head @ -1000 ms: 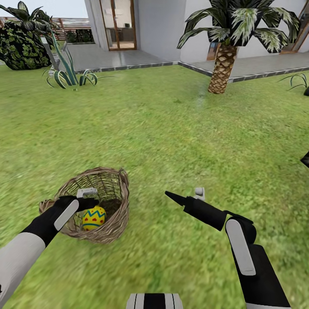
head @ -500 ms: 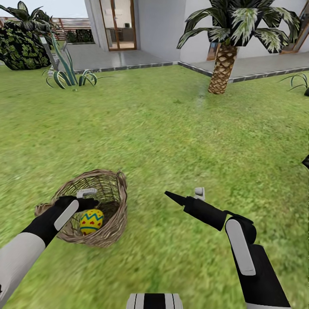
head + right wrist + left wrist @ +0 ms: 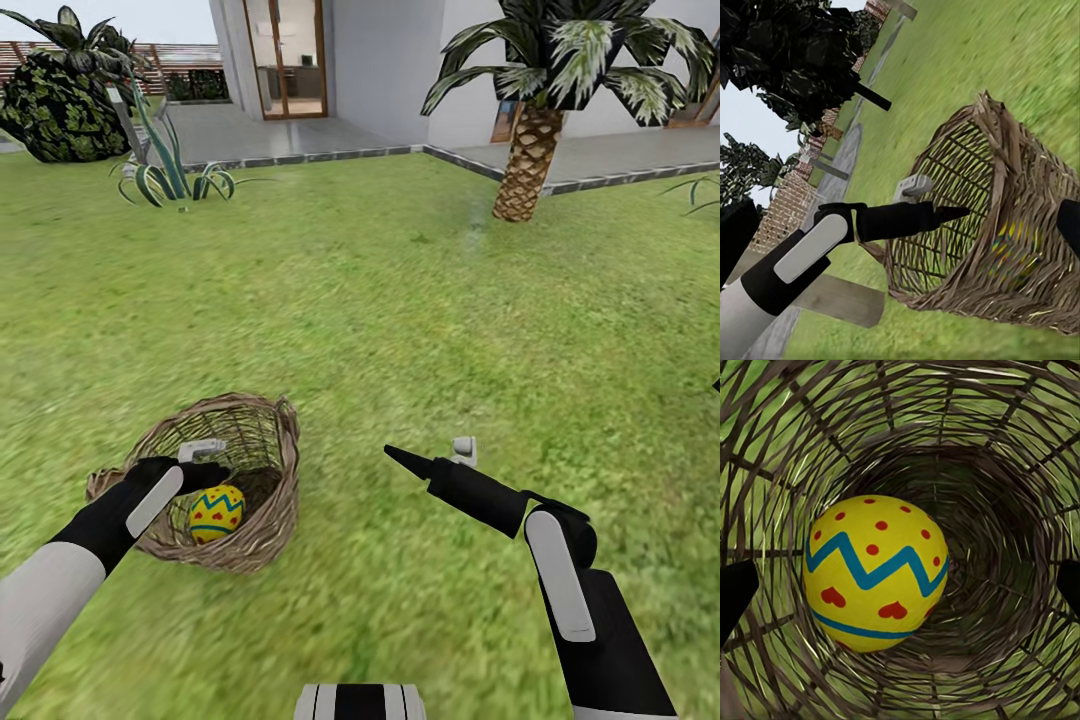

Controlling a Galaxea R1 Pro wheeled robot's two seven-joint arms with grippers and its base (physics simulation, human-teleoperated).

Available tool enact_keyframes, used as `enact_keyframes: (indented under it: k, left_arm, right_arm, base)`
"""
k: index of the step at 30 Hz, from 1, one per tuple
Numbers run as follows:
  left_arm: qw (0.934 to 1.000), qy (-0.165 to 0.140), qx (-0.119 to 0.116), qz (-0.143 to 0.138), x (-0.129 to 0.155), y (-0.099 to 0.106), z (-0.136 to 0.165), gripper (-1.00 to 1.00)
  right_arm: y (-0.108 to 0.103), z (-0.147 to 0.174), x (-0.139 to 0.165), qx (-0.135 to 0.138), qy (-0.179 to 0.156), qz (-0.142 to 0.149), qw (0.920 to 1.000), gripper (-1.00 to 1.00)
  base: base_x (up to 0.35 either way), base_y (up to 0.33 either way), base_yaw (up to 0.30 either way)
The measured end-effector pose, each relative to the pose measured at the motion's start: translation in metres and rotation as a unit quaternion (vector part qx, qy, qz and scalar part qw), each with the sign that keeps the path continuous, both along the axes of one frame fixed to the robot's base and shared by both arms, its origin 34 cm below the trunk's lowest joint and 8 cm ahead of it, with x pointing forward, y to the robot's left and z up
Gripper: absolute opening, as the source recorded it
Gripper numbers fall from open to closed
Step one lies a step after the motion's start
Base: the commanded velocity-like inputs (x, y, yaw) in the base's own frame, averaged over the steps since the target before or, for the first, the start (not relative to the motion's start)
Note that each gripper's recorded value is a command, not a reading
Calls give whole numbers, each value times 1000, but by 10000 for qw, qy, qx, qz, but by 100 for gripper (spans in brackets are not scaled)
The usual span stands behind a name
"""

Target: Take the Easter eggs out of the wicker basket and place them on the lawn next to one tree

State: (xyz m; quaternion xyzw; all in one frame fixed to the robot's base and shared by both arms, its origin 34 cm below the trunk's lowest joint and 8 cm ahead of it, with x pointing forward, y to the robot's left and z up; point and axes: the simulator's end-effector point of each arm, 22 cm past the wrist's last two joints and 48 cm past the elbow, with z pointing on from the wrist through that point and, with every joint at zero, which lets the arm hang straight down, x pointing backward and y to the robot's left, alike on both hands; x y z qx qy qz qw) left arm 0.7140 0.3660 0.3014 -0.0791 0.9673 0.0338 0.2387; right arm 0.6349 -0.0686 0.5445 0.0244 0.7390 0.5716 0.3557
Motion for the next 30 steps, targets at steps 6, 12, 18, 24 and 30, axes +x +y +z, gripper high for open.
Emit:
enact_keyframes:
  k: [6, 12, 18, 24, 30]
  left_arm:
    - [10000, 5, 6, 6, 0, 1, 0, 100]
    - [10000, 7, 4, 9, -1, 1, 0, 100]
    - [10000, 8, 3, 6, -1, 1, 0, 100]
    - [10000, 9, -5, 5, -1, 0, -1, 100]
    - [10000, 8, -9, 4, -1, 0, -1, 100]
  right_arm:
    - [1, 0, 0, 4, -3, 10, 10000, 100]
    - [1, 1, 0, 5, -5, 13, 10000, 100]
    - [1, 1, 0, 6, -7, 13, 10000, 100]
    - [1, 1, -1, 9, -5, 14, 10000, 100]
    - [1, 1, -1, 10, -5, 15, 10000, 100]
  base:
    - [14, -30, 136]
    - [79, -144, 66]
    - [86, -78, 8]
    - [147, -77, 1]
    - [31, -12, 0]
